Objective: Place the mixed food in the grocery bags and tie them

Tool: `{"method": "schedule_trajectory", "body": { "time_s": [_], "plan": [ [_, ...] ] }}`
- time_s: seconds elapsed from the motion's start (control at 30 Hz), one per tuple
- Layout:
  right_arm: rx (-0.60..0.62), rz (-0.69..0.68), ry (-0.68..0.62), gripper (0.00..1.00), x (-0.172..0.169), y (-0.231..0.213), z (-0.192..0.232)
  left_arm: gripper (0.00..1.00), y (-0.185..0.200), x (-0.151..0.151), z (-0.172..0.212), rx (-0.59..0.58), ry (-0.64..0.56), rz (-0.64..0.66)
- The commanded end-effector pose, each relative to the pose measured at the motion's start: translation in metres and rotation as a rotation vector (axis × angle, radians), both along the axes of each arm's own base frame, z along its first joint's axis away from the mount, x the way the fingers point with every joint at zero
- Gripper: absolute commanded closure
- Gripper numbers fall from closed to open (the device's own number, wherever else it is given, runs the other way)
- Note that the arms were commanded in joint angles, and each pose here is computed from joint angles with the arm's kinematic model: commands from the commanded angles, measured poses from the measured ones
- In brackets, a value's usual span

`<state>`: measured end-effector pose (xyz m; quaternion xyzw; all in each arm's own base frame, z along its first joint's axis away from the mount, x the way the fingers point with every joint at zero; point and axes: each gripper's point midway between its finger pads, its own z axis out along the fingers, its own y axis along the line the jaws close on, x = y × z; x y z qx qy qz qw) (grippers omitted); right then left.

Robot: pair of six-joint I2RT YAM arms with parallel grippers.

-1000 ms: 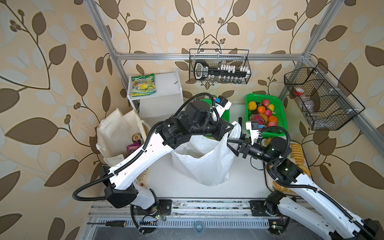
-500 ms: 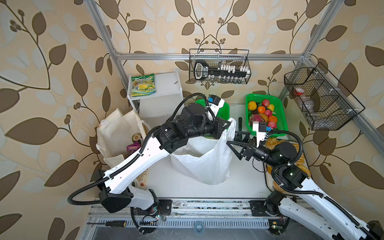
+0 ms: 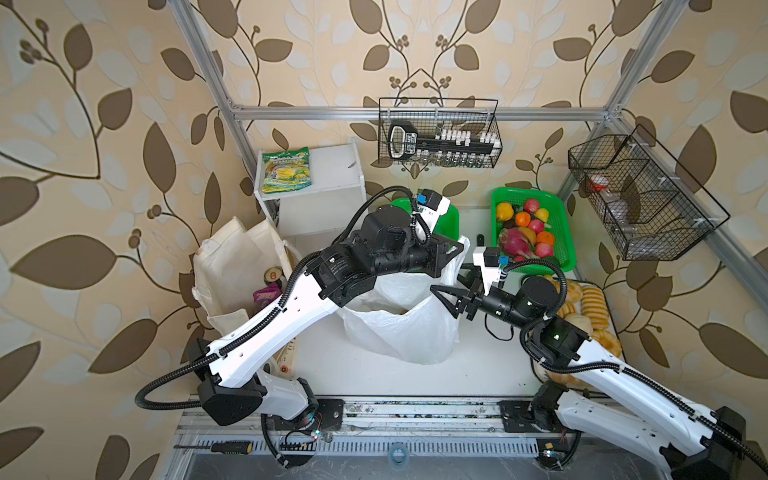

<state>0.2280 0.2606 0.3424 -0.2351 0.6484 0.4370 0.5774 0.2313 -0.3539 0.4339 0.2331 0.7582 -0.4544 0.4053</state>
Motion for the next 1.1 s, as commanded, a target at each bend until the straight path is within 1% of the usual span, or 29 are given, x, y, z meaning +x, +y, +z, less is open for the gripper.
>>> {"method": "schedule_trajectory", "body": {
  "time_s": [0.0, 0.1, 0.17, 0.3, 0.4, 0.43, 0.47, 0.5, 0.53, 0.6, 0.67, 0.73, 0.8, 0.83, 0.87, 0.9, 0.97, 1.07],
  "plan": [
    [0.073, 0.017, -0.086, 0.23, -0.003, -0.004, 0.020, 1.00, 0.006, -0.008, 0.029, -0.078, -0.054, -0.008],
    [0.143, 0.055, -0.043, 0.39, -0.003, -0.006, 0.018, 1.00, 0.007, -0.008, 0.029, -0.071, -0.061, -0.009],
    [0.169, 0.070, -0.019, 0.48, -0.003, -0.008, 0.017, 1.00, 0.007, -0.008, 0.030, -0.070, -0.066, -0.013],
    [0.170, 0.123, -0.031, 0.64, -0.010, -0.005, 0.017, 1.00, 0.006, -0.007, 0.027, -0.059, -0.069, -0.012],
    [0.166, 0.172, -0.041, 0.74, -0.017, -0.001, 0.019, 1.00, 0.004, -0.006, 0.023, -0.043, -0.064, -0.016],
    [0.162, 0.182, -0.044, 0.78, -0.018, 0.000, 0.019, 1.00, 0.003, -0.006, 0.022, -0.036, -0.061, -0.019],
    [0.158, 0.190, -0.046, 0.85, -0.019, 0.001, 0.019, 1.00, 0.003, -0.006, 0.021, -0.029, -0.059, -0.024],
    [0.151, 0.189, -0.042, 0.90, -0.018, 0.001, 0.017, 0.98, 0.002, -0.006, 0.020, -0.019, -0.056, -0.027],
    [0.147, 0.187, -0.040, 0.92, -0.018, 0.001, 0.016, 0.92, 0.001, -0.005, 0.019, -0.011, -0.053, -0.030],
    [0.135, 0.184, -0.034, 0.94, -0.018, 0.001, 0.012, 0.70, -0.001, -0.006, 0.021, -0.005, -0.059, -0.043],
    [0.127, 0.179, -0.035, 0.94, -0.018, 0.001, 0.012, 0.64, -0.003, -0.006, 0.021, 0.002, -0.058, -0.050],
    [0.119, 0.169, -0.039, 0.94, -0.017, -0.001, 0.010, 0.62, -0.003, -0.004, 0.022, 0.014, -0.057, -0.044],
    [0.107, 0.155, -0.040, 0.94, -0.016, -0.002, 0.008, 0.62, 0.000, -0.005, 0.027, 0.028, -0.061, -0.036],
    [0.102, 0.147, -0.038, 0.93, -0.016, -0.003, 0.007, 0.63, -0.007, 0.002, 0.015, 0.060, -0.040, -0.038],
    [0.098, 0.142, -0.040, 0.93, -0.016, -0.004, 0.007, 0.64, -0.008, 0.001, 0.014, 0.071, -0.036, -0.045],
    [0.094, 0.137, -0.039, 0.93, -0.015, -0.004, 0.005, 0.67, -0.009, 0.001, 0.013, 0.078, -0.032, -0.050],
    [0.086, 0.126, -0.033, 0.92, -0.014, -0.005, 0.003, 0.82, -0.009, 0.000, 0.014, 0.074, -0.030, -0.057],
    [0.077, 0.112, -0.026, 0.90, -0.012, -0.007, 0.000, 0.94, -0.011, -0.003, 0.017, 0.057, -0.036, -0.072]
  ]
}}
